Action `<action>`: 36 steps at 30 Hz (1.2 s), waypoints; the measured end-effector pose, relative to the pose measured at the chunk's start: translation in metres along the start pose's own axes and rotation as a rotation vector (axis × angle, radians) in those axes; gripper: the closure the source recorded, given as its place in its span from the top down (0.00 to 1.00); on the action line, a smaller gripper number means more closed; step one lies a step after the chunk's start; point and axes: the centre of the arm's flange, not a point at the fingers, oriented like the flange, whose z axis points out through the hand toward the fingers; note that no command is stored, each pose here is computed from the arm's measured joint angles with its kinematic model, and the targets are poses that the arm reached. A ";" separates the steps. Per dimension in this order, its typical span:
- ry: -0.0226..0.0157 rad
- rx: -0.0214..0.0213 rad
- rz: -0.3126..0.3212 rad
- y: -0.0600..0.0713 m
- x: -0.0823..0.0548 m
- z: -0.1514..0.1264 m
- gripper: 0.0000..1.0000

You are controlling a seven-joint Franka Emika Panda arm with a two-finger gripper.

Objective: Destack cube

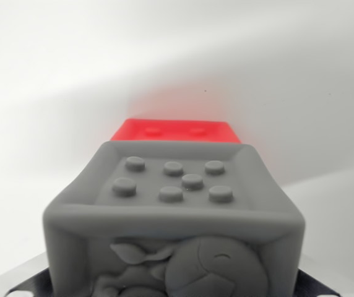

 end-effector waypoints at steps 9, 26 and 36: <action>-0.0001 -0.0003 0.000 0.000 0.000 0.000 0.00; 0.0000 0.0029 0.000 -0.001 0.000 -0.017 0.00; -0.0004 0.0041 0.000 -0.001 0.000 -0.035 0.00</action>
